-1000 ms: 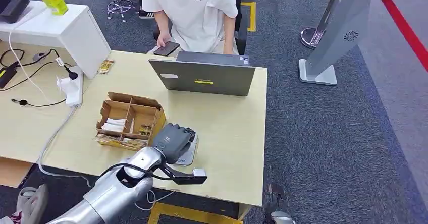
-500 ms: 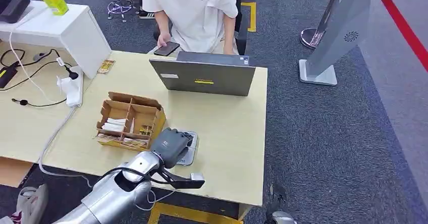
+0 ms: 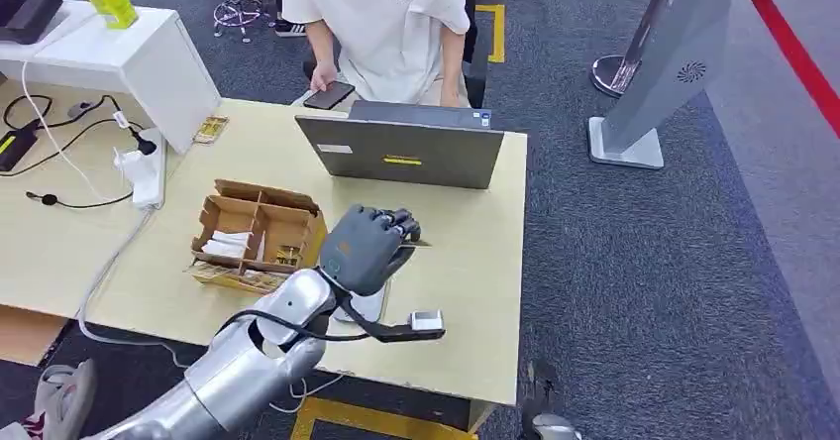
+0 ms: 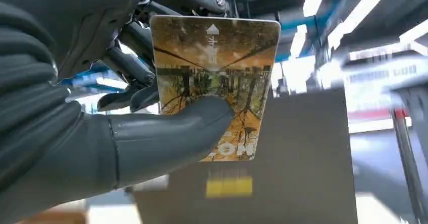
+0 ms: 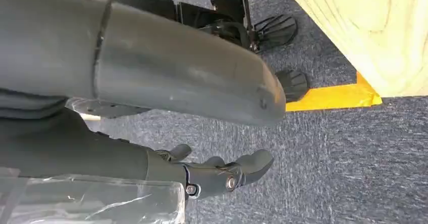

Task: Pass the card to the sensor for recognition and then transmit it.

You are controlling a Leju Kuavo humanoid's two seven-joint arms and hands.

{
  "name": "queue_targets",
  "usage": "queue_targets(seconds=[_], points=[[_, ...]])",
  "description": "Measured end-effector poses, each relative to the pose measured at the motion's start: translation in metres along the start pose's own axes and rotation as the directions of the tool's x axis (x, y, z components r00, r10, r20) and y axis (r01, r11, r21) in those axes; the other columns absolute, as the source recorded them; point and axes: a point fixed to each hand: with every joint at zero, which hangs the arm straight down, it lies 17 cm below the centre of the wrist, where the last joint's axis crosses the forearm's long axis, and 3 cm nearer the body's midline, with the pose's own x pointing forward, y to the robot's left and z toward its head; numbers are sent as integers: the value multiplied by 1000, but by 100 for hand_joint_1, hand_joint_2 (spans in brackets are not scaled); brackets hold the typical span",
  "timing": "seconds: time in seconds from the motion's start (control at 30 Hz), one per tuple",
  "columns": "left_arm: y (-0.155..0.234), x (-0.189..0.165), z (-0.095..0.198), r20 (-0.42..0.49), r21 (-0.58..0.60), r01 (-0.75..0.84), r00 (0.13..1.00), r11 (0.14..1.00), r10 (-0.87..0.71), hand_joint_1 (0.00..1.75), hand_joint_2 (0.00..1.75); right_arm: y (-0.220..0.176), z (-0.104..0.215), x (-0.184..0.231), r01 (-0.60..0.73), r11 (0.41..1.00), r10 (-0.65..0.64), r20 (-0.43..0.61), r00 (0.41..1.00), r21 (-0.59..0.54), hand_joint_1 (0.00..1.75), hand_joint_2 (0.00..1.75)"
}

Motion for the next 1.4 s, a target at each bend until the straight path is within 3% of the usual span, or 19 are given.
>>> queue_targets(seconds=[0.13,0.23,0.43,0.83,1.33,1.37,1.4], points=[[69,5,-56,26,146,89,995,985,-94,175,175,5,2,0,-21,1000,21,2,1000,3,0,0],[113,-2,-94,-4,226,176,984,958,-180,175,175,11,5,1,-41,999,41,1,999,9,0,0],[142,-36,-136,-111,243,301,953,922,-282,175,175,17,9,2,-56,998,56,-4,998,17,0,0],[121,-69,-150,-192,140,333,933,932,-304,175,175,19,10,1,-59,998,59,-8,998,21,0,0],[104,-75,-146,-195,96,329,932,940,-306,175,175,20,10,1,-61,998,62,-8,998,23,0,0],[102,-76,-146,-197,89,329,931,940,-307,0,175,20,10,1,-62,998,62,-8,998,23,0,0],[100,-77,-145,-198,84,329,931,940,-308,0,175,20,10,1,-62,998,62,-8,998,23,0,0]])
